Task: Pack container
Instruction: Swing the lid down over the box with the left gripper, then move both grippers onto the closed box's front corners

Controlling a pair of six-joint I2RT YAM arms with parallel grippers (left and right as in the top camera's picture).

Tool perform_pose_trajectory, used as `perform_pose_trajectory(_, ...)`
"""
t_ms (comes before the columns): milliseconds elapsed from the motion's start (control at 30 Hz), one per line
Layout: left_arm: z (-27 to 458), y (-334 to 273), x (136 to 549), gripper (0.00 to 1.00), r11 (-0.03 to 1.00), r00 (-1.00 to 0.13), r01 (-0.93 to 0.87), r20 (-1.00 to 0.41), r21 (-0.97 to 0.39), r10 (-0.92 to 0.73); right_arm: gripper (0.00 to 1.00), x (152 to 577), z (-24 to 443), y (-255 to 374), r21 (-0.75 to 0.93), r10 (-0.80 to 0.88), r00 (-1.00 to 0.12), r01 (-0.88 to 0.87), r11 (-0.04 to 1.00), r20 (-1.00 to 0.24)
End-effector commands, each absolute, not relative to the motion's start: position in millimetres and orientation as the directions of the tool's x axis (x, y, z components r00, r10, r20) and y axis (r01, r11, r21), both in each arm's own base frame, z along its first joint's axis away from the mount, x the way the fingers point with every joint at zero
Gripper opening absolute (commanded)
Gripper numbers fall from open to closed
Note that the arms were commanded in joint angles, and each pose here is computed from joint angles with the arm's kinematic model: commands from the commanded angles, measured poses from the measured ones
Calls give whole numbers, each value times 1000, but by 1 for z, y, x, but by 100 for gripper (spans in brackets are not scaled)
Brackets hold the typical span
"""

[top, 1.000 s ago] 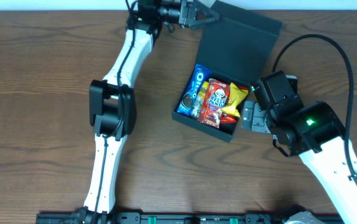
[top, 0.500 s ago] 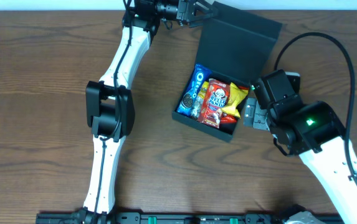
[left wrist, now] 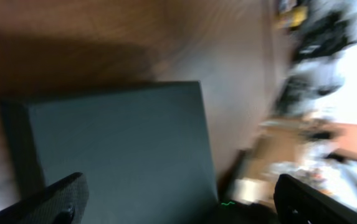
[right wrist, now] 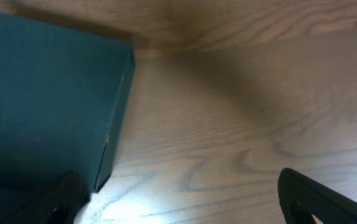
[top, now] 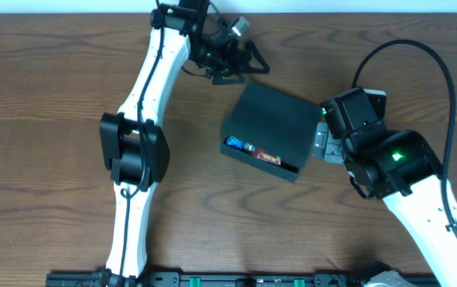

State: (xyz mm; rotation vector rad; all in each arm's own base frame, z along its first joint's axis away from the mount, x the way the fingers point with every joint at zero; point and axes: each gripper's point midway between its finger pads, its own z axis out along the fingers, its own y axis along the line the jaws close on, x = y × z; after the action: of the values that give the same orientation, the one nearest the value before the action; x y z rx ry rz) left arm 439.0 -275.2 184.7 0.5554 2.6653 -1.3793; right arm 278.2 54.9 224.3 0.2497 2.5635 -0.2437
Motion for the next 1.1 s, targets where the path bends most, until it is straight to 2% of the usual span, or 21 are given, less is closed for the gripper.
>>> perform_pose_trajectory(0,208,-274,432,96,562,-768,640,-459,-524,446,99,280,227,51,-146,110,-827,225,963,-551)
perform_pose_trajectory(167,210,-278,423,96,558,-773,635,-441,-534,457,99,280,227,51,-147,109,-829,224,963,-549)
perform_pose_trajectory(267,211,-261,412,96,612,-795,607,-383,-508,470,99,275,224,50,-157,104,-843,217,963,-528)
perform_pose_trajectory(533,261,-192,387,96,811,-824,535,-358,-235,440,99,261,218,67,-165,26,-878,119,979,-478)
perform_pose_trajectory(700,289,-157,361,96,881,-854,456,-339,-126,394,99,252,218,97,-137,-19,-873,55,989,-488)
perform_pose_trajectory(833,280,-147,345,96,903,-892,414,-252,-118,376,99,245,220,131,-85,-47,-854,-3,996,-518)
perform_pose_trajectory(900,270,-129,346,96,944,-929,326,-200,-49,311,99,246,213,138,-83,-62,-853,-21,996,-518)
perform_pose_trajectory(967,259,-107,345,96,974,-961,227,-158,24,228,99,248,193,140,-98,-68,-861,-22,995,-504)
perform_pose_trajectory(1067,244,-87,340,95,983,-974,180,-134,44,184,99,251,167,144,-104,-73,-867,-25,994,-493)
